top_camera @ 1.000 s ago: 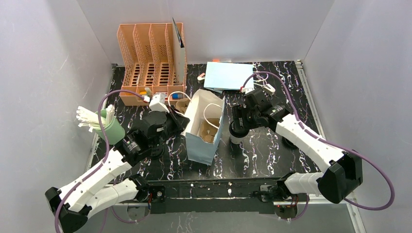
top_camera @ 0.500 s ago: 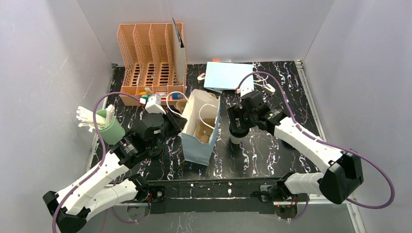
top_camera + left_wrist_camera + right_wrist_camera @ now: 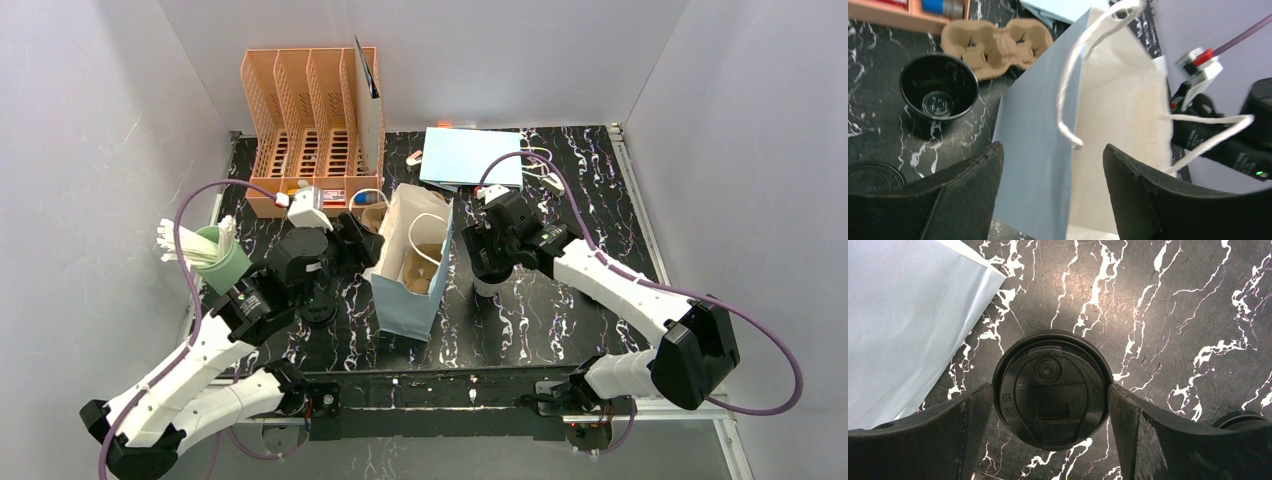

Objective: Pack the takeout coffee
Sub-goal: Pick up the coffee cup from the center of the board.

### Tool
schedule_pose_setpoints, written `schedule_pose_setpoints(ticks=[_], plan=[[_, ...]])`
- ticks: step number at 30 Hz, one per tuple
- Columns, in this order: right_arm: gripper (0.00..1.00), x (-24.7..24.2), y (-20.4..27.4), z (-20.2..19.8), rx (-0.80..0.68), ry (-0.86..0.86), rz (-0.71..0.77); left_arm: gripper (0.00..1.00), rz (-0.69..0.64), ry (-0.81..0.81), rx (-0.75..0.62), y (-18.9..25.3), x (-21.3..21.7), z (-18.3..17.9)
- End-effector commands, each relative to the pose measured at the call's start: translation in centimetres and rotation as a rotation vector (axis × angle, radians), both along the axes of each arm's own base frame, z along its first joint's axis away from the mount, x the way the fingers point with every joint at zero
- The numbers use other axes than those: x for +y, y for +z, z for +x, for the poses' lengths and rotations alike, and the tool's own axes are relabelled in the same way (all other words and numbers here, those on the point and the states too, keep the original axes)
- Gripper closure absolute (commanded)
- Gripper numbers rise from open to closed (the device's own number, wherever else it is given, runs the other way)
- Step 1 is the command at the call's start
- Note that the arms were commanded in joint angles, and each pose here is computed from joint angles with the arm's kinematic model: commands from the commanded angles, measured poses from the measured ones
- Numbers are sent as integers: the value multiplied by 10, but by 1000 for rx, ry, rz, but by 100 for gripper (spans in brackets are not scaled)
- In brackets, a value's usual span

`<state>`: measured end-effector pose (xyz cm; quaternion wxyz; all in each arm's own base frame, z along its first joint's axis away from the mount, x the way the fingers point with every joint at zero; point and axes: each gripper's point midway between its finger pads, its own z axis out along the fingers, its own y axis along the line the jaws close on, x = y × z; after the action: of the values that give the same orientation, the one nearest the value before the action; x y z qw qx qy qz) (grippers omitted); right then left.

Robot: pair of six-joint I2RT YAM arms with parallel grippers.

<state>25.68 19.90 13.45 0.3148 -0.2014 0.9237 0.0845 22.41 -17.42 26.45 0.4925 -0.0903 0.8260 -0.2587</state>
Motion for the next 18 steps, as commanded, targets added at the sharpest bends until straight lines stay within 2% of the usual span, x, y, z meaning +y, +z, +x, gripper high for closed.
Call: schedule_pose_setpoints(ticks=[1, 6, 12, 17, 18], plan=[[10, -1, 4, 6, -39, -9, -26, 29, 88, 22, -65, 30, 18, 3], [17, -1, 3, 4, -36, -11, -29, 29, 95, -33, -97, 49, 12, 0], [13, -3, -3, 2, -28, -13, -53, 30, 88, -153, -130, 79, -4, -7], [22, -2, -3, 2, -30, -14, -52, 44, 84, -225, -171, 105, -12, -12], [26, -2, -2, 2, -29, -14, -52, 48, 83, -239, -178, 109, -14, -13]])
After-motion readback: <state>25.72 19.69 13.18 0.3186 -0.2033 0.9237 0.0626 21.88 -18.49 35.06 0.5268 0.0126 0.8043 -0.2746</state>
